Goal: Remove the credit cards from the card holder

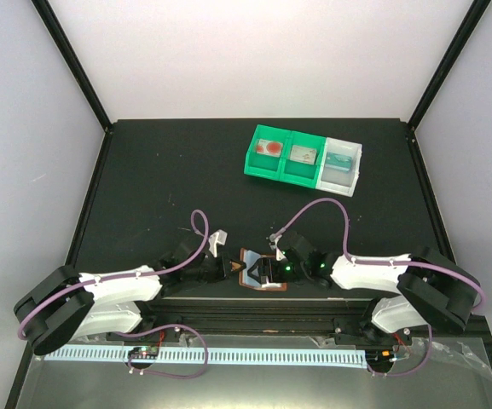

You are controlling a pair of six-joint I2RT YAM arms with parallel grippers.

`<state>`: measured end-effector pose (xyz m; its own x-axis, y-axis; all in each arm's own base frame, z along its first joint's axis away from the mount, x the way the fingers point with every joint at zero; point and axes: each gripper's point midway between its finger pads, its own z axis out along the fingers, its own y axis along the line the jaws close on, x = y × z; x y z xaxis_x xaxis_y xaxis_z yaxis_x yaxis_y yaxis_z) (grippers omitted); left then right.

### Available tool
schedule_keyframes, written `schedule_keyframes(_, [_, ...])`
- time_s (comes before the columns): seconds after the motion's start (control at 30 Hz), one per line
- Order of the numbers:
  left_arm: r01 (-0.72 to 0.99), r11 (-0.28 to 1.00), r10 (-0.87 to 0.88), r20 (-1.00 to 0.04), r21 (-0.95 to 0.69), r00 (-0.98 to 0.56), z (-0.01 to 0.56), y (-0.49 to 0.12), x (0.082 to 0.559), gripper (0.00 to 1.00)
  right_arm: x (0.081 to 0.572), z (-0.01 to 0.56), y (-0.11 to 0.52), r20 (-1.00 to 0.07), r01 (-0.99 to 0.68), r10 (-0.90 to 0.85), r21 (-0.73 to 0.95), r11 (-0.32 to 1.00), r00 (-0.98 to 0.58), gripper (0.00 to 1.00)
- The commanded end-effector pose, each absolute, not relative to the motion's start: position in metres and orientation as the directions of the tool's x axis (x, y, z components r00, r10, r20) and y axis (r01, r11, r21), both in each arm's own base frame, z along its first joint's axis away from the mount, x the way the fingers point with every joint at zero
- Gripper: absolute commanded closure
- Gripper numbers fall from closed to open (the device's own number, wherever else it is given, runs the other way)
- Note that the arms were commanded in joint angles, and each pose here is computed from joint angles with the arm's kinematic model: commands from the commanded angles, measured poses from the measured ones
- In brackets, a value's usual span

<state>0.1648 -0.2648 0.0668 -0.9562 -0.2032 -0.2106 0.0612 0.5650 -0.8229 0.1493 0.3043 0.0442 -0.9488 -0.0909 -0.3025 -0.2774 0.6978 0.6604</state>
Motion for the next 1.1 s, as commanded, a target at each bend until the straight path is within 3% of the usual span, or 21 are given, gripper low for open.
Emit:
schedule_keyframes(0.0, [0.078, 0.539, -0.221, -0.231, -0.839, -0.948, 0.079, -0.271, 0.171, 0.98, 0.154, 0.054, 0.317, -0.330, -0.312, -0.107, 0.672, 0.672, -0.938, 0.22])
schedule_keyframes(0.2, [0.075, 0.544, -0.222, -0.230, -0.836, -0.948, 0.078, -0.270, 0.170, 0.98, 0.154, 0.048, 0.315, -0.326, -0.309, -0.111, 0.655, 0.690, -0.939, 0.22])
schedule_keyframes(0.63, [0.079, 0.546, -0.218, -0.232, -0.834, -0.948, 0.078, -0.268, 0.168, 0.98, 0.162, 0.038, 0.292, -0.360, -0.304, -0.108, 0.549, 0.779, -0.927, 0.35])
schedule_keyframes(0.87, [0.078, 0.545, -0.222, -0.234, -0.835, -0.947, 0.080, -0.267, 0.168, 0.98, 0.166, 0.052, 0.281, -0.395, -0.302, -0.090, 0.516, 0.801, -0.914, 0.49])
schedule_keyframes(1.0, [0.074, 0.547, -0.223, -0.230, -0.834, -0.947, 0.078, -0.267, 0.168, 0.98, 0.163, 0.077, 0.291, -0.421, -0.330, -0.070, 0.586, 0.740, -0.904, 0.49])
schedule_keyframes(1.07, [0.074, 0.543, -0.224, -0.230, -0.836, -0.947, 0.079, -0.267, 0.169, 0.98, 0.160, 0.089, 0.296, -0.436, -0.350, -0.063, 0.620, 0.702, -0.898, 0.44])
